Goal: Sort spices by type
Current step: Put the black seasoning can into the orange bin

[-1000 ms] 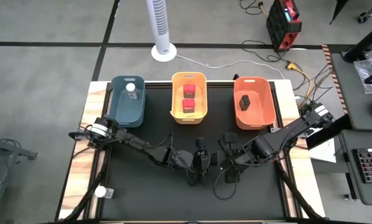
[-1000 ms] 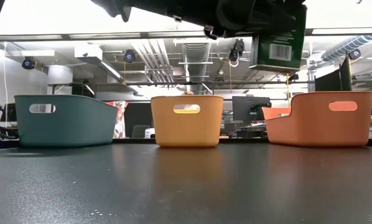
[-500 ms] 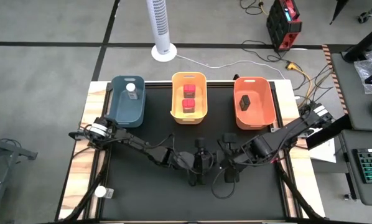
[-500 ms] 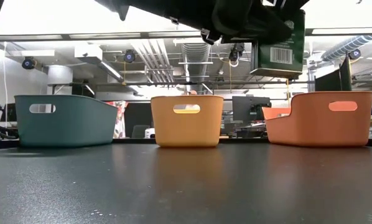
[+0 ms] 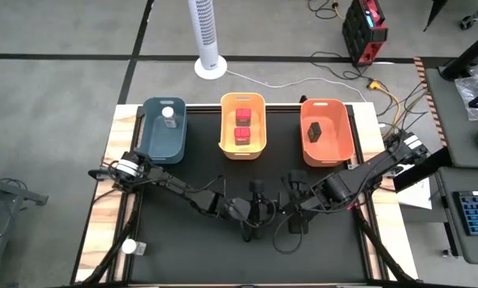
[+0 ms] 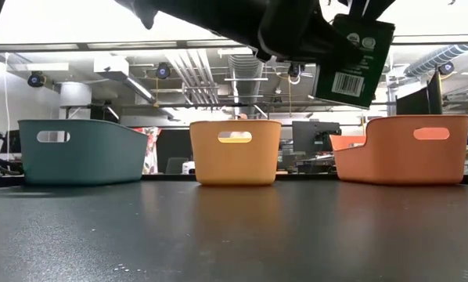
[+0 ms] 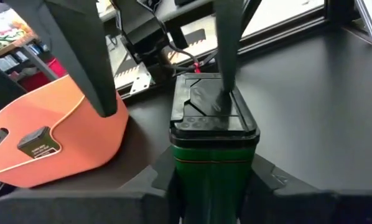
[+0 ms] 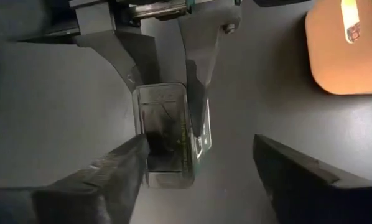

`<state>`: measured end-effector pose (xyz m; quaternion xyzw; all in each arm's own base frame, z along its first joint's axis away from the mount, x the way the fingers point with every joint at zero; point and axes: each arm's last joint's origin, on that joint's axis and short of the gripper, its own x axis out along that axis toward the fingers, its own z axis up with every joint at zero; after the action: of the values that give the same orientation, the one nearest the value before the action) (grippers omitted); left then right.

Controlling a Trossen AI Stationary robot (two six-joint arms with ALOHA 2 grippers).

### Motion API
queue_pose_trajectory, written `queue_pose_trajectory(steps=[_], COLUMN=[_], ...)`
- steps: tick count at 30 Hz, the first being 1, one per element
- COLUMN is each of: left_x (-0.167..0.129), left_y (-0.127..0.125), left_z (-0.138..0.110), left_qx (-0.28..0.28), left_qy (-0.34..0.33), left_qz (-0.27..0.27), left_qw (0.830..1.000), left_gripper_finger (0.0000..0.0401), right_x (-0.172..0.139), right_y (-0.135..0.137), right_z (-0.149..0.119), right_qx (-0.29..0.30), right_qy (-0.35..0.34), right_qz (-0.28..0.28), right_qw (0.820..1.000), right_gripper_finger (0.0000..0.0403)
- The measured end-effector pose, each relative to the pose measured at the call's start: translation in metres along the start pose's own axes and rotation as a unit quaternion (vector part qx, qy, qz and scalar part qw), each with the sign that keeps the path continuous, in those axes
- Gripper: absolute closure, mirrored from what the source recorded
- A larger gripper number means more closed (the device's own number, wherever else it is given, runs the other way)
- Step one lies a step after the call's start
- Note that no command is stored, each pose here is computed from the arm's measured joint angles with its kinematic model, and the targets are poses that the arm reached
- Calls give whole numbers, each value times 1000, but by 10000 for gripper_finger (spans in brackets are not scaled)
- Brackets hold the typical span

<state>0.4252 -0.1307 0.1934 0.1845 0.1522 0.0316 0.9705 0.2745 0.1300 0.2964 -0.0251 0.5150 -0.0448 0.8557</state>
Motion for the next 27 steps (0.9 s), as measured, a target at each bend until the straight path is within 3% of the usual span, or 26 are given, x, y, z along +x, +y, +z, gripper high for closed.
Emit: queue_pose_trajectory(steps=[6,11,22,27], left_x=[0,2,1,1], left_y=[1,7,5,3], left_z=[0,-1,6,10], left_qx=[-16,-38,-39,-38], left_qy=[-1,8,-15,-23], left_qz=[2,34,16,-5], left_qw=[1000,999,999,999], left_gripper_finger=[299,302,300,299], right_x=[0,0,12,14], right_y=[0,1,2,1], right_z=[0,0,-1,-2], right_qx=[-7,-10,-34,-40], right_qy=[-1,1,27,35], right_qz=[0,3,-12,-16], right_qw=[1000,1000,999,998], right_gripper_finger=[69,55,84,128])
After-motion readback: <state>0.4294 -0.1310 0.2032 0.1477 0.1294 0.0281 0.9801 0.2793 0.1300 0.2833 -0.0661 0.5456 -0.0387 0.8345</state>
